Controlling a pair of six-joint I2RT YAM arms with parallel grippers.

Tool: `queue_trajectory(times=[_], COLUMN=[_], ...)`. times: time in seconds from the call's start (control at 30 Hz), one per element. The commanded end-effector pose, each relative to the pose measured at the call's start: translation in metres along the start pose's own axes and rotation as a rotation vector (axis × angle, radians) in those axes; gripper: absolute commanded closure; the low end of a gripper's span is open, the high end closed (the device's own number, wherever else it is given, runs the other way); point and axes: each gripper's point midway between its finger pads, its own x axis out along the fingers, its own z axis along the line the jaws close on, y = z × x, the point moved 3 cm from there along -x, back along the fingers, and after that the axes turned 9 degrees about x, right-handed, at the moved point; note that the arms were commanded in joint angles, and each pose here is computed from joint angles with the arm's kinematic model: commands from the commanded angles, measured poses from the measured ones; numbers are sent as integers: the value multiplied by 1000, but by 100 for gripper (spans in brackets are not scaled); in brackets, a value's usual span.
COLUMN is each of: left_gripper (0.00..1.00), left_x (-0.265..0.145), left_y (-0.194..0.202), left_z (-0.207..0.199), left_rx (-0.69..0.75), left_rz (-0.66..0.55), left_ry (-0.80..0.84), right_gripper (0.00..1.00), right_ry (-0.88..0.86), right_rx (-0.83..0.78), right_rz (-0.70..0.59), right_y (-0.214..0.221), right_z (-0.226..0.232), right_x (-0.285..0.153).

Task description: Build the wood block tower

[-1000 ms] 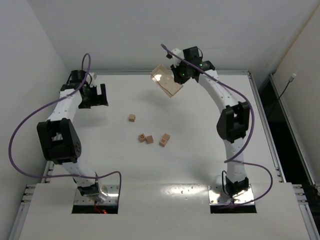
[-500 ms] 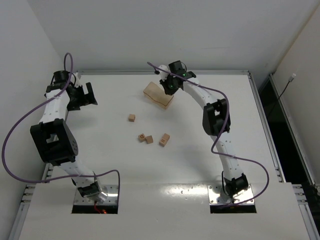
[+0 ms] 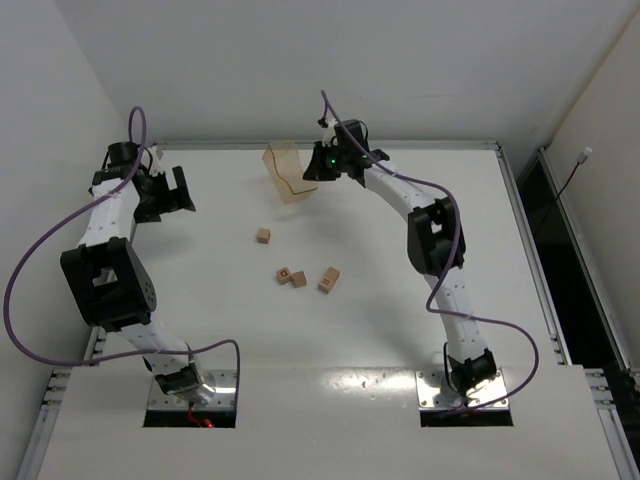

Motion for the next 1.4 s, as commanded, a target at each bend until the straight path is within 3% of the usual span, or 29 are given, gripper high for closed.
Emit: queue_trajectory(times=[0.0,0.2,0.37,0.7,1.17,1.37], left_gripper=[3,3,3,3,3,3], left_x=[-2,1,4,2,-10,-10], left_y=[-2,5,8,12,11,11], left_z=[6,10,14,22,33,32], left_rx=[-8,-12,-20,-26,-34,-33], left_rz=[-13,5,5,-2,-27,-28], left_ry=[0,-4,-8,2,-12,-3], right_gripper=[100,100,100,100,100,100], right_ry=[-257,-320,-215,13,-51,93], right_rx=[247,258,232,179,197,215], right_rz=[-80,-50,-2,-25,134,155], right_y=[-32,-14,24,68,139,152], right_z=[86,141,157,159,145,121], right_x=[-24,-15,4,30,67,55])
